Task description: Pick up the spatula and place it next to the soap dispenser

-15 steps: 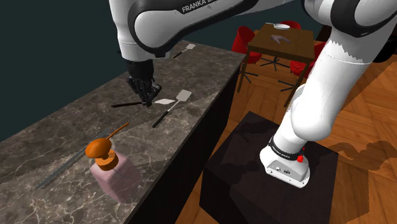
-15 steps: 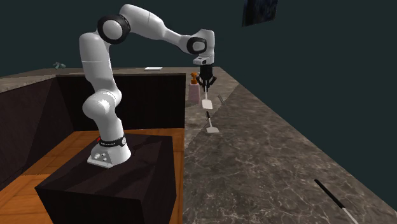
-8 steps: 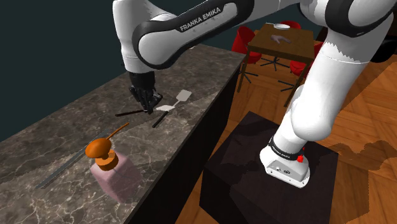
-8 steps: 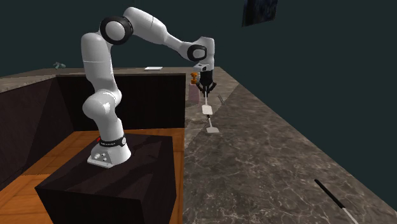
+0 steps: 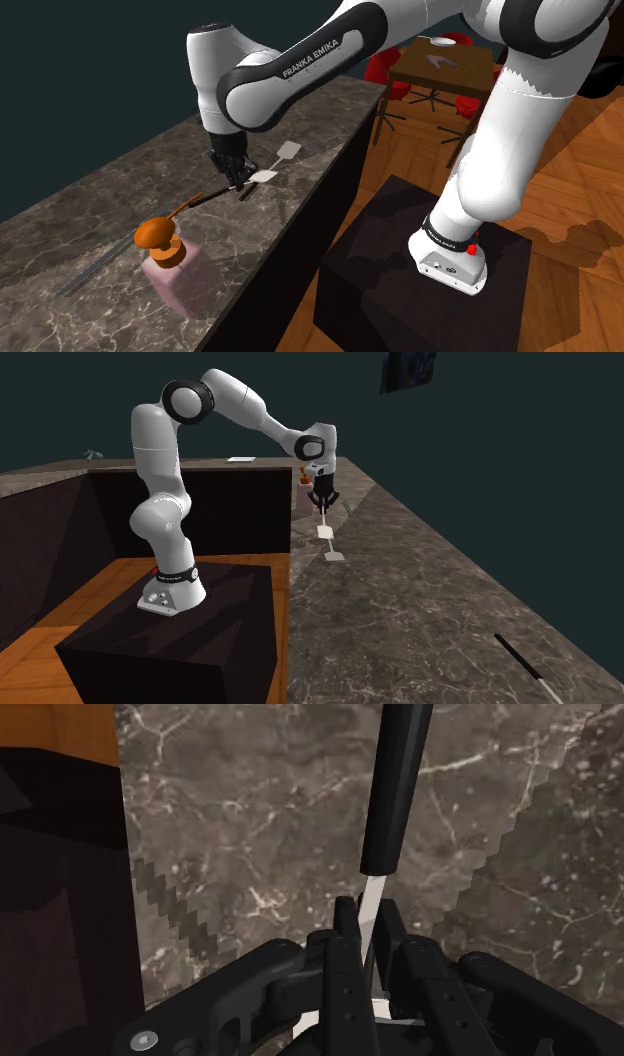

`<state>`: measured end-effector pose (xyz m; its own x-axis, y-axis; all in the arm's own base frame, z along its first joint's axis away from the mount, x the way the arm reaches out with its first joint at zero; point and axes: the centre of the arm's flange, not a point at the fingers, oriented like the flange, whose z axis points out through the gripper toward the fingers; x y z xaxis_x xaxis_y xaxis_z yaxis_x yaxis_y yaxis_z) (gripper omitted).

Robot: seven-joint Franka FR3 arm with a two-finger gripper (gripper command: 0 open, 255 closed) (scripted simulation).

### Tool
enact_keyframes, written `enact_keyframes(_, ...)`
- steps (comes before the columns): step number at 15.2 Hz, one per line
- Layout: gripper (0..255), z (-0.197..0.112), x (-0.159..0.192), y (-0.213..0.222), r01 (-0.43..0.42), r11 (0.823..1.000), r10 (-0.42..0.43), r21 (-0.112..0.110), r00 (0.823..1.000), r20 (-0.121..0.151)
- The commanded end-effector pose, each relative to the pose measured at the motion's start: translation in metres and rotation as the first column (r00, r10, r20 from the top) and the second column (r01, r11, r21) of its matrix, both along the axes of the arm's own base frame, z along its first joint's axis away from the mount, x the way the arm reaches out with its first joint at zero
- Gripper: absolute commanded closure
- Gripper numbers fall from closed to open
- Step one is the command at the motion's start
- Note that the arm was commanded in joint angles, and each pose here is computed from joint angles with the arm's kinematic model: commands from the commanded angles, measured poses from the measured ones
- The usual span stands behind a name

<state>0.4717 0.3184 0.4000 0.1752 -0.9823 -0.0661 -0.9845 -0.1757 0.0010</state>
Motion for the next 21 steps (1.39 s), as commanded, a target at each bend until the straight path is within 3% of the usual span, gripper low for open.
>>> enact_keyframes(1, 255, -0.011, 0.0, 0.001, 0.0, 1.0, 0.0, 0.0, 1.0, 0.0)
enact_keyframes(8, 255, -0.049, 0.0, 0.001, 0.0, 1.0, 0.0, 0.0, 1.0, 0.0)
enact_keyframes(16, 255, -0.049, 0.0, 0.001, 0.0, 1.0, 0.0, 0.0, 1.0, 0.0)
enact_keyframes(17, 0, -0.049, 0.0, 0.001, 0.0, 1.0, 0.0, 0.0, 1.0, 0.0)
enact_keyframes(21, 0, -0.049, 0.0, 0.001, 0.0, 1.0, 0.0, 0.0, 1.0, 0.0)
